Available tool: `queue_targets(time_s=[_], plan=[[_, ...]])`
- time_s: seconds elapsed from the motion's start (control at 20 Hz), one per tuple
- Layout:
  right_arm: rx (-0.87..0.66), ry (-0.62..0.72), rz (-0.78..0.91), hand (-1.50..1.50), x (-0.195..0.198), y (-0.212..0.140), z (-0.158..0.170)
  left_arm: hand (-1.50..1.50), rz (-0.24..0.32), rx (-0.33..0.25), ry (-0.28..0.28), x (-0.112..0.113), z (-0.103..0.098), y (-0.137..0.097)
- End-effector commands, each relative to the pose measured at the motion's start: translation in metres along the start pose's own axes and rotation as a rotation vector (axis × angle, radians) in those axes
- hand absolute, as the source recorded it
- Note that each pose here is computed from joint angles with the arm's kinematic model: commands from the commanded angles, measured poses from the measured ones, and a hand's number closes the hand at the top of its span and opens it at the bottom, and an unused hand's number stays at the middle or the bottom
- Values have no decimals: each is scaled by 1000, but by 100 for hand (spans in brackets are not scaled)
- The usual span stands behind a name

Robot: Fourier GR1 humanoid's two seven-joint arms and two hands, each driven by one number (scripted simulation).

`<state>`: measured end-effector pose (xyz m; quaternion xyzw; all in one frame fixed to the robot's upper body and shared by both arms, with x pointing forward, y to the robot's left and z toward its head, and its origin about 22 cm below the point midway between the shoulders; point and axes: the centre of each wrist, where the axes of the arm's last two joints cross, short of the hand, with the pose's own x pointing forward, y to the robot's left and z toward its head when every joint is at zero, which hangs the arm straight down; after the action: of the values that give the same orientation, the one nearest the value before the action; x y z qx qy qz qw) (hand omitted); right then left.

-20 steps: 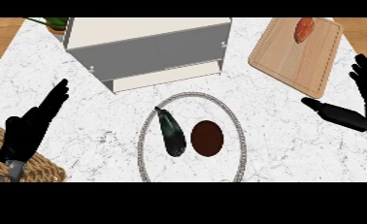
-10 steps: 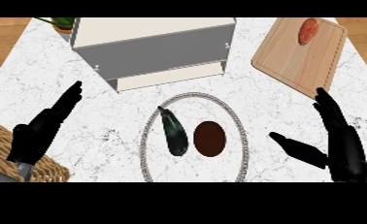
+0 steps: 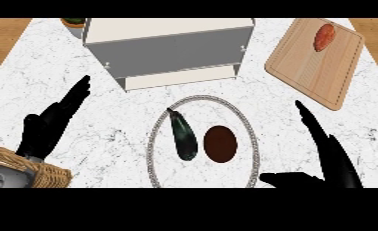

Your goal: Pick the cupcake from the placemat and place it in the tiered shelf

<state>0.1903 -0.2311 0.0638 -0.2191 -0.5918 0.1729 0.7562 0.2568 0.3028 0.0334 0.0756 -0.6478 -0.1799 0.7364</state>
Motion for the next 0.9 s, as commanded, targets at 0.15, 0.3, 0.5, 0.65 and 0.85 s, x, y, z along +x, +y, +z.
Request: queue_targets(time_s=[0.15,0.3,0.5,0.65,0.85], plan=[[-51,209,512,-150,5,-25,-9,0,86,-24,104,-27,9,-29],[-90,268,623,-150,26,-20,-11,0,92,-30,91,-25,3,-29],[-44,298,640,-150,60,16,-9,0,85,-62,82,-22,2,-50],[18,333,639,-150,72,41,-9,0,73,-40,96,-29,2,-43],[46,401,648,-150,79,63,-24,0,87,-48,104,-30,-1,-48]])
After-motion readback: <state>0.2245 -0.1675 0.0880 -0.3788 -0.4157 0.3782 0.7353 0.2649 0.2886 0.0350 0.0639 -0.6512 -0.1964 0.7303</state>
